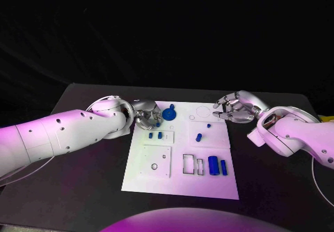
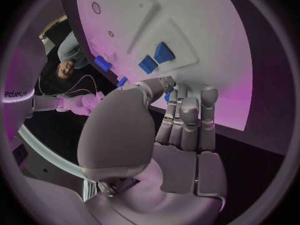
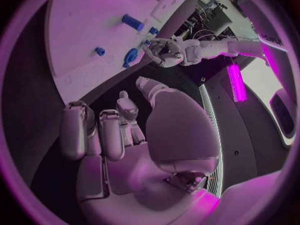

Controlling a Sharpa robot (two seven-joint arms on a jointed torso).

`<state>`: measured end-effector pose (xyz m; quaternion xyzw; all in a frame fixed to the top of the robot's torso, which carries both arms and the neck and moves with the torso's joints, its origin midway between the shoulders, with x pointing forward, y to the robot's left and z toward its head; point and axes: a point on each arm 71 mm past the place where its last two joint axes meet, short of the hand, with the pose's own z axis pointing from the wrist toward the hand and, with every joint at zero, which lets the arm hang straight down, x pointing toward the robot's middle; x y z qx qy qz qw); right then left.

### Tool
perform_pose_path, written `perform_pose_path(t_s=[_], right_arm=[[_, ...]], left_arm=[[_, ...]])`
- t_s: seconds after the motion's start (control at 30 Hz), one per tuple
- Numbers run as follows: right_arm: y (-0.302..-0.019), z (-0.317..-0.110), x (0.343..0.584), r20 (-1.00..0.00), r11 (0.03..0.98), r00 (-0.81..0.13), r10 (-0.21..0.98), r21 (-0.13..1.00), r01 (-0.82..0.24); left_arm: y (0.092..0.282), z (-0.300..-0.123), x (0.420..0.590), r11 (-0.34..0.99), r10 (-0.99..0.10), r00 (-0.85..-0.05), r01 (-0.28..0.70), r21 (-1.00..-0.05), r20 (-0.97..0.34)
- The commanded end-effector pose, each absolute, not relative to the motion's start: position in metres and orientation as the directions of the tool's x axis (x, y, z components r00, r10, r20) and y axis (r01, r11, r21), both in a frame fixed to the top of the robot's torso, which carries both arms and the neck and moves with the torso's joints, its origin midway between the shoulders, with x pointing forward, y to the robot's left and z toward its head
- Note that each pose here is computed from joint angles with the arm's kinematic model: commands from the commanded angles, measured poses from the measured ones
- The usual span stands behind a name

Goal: Assemble the parts on the task board

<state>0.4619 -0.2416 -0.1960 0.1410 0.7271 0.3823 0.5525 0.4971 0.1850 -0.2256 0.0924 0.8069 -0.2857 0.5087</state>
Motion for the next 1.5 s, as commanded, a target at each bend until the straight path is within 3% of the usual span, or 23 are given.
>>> perform_pose_path(t_s=[0.03, 0.27, 0.43, 0.63, 0.97, 1.27, 1.5], right_arm=[[-0.241, -0.196, 0.462, -0.702, 0.671, -0.35, 0.62, 0.706, -0.225], [-0.244, -0.197, 0.463, -0.709, 0.68, -0.353, 0.611, 0.698, -0.225], [-0.245, -0.197, 0.464, -0.752, 0.709, -0.349, 0.559, 0.652, -0.267], [-0.239, -0.199, 0.462, -0.898, 0.798, -0.315, 0.307, 0.423, -0.43], [-0.221, -0.201, 0.458, -0.984, 0.824, -0.176, -0.012, 0.09, -0.56], [-0.204, -0.205, 0.452, -0.99, 0.82, -0.101, -0.1, -0.025, -0.572], [-0.196, -0.206, 0.452, -0.991, 0.822, -0.055, -0.121, -0.069, -0.565]], left_arm=[[0.185, -0.225, 0.497, 0.817, -0.146, -0.466, 0.441, -0.372, -0.873], [0.192, -0.225, 0.497, 0.826, -0.161, -0.459, 0.422, -0.374, -0.874], [0.205, -0.221, 0.499, 0.815, -0.271, -0.468, 0.353, -0.459, -0.841], [0.232, -0.209, 0.499, 0.736, -0.5, -0.473, 0.21, -0.644, -0.726], [0.251, -0.194, 0.493, 0.619, -0.651, -0.471, 0.124, -0.776, -0.595], [0.257, -0.183, 0.487, 0.406, -0.81, -0.435, 0.066, -0.911, -0.393], [0.262, -0.179, 0.484, 0.296, -0.866, -0.408, 0.048, -0.954, -0.289]])
